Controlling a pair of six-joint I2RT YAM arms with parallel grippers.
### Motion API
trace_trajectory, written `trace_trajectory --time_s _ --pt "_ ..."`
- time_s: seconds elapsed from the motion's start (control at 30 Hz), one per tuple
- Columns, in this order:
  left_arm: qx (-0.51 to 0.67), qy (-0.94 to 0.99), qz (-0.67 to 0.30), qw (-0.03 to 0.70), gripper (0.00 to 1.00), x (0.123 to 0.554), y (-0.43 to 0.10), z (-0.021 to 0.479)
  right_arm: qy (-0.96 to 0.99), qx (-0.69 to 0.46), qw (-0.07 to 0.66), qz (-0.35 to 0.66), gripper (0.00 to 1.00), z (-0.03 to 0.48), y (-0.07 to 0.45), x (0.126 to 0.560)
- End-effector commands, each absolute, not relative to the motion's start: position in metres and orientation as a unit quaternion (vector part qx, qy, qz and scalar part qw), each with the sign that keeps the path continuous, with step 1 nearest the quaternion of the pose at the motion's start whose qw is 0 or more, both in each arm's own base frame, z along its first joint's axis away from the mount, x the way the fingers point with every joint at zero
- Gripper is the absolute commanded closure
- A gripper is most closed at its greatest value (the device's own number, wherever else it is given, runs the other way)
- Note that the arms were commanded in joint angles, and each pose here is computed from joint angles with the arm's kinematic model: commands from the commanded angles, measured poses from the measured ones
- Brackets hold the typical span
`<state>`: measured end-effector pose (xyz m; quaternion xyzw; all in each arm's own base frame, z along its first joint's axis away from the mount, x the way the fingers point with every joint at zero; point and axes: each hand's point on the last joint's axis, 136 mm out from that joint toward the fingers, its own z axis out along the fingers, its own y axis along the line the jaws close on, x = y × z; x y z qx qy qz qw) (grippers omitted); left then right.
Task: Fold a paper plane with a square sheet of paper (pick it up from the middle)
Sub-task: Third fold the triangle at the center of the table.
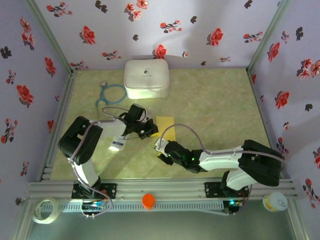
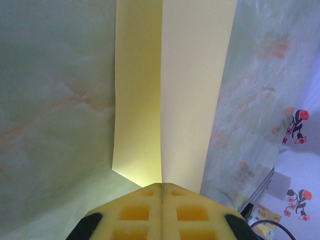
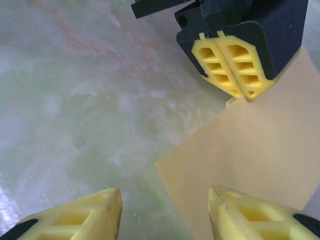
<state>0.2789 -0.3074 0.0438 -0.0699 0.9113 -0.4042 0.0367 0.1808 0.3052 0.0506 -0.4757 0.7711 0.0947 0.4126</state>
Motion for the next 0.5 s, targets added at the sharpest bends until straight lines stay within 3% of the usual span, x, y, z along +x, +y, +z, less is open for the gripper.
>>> trace_trajectory --time_s 0.0,0.3,0.47 --pt "-0.075 0.906 -0.414 0.037 0.99 0.280 -0.306 0.055 0.747 -0.479 0.460 0.029 0.50 0.061 0.308 0.199" --pt "-0.074 0.906 -0.416 0.038 0.99 0.280 -0.306 0.056 0.733 -0.477 0.484 -0.037 0.50 0.057 0.309 0.210" --pt "-0.076 0.906 -0.415 0.036 0.99 0.280 -0.306 0.054 0.732 -0.470 0.490 -0.050 0.55 0.061 0.306 0.213"
